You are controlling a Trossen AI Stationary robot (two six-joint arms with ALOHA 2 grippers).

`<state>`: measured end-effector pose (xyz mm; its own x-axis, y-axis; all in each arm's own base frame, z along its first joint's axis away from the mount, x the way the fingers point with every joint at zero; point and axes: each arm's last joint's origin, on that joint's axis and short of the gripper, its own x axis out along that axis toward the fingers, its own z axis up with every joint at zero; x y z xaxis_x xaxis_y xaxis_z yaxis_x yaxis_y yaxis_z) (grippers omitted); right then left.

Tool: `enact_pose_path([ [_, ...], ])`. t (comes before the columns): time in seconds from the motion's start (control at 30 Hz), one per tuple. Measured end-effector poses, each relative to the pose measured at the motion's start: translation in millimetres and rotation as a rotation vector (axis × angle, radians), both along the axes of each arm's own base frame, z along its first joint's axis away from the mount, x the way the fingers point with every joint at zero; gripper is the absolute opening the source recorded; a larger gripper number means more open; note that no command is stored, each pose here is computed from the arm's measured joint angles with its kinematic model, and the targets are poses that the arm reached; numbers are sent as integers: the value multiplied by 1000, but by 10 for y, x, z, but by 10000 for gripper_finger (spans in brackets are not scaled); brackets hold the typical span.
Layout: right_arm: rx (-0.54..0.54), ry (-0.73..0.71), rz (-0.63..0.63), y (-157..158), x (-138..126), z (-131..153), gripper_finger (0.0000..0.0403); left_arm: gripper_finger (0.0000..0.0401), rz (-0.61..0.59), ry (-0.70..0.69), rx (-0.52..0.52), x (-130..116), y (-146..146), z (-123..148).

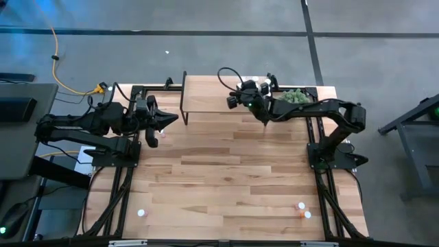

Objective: Pick and place medicine bottles onto shelf by color
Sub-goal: Put the top orange pill bottle on the shelf aligned with the other orange pill bottle

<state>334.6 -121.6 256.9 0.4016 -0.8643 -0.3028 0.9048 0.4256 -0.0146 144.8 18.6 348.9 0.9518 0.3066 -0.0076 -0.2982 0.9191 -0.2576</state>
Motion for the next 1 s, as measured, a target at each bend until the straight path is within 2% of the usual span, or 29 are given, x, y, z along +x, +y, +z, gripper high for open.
enact_pose_path([
  [0.43, 25, -28, -50, -27, -4, -50, 108, 0, -1, -6, -22, 0, 0, -1],
  [1.0, 45, -48, -45, -68, -15, -53, 108, 0, -1, -6, -25, 0, 0, -3],
])
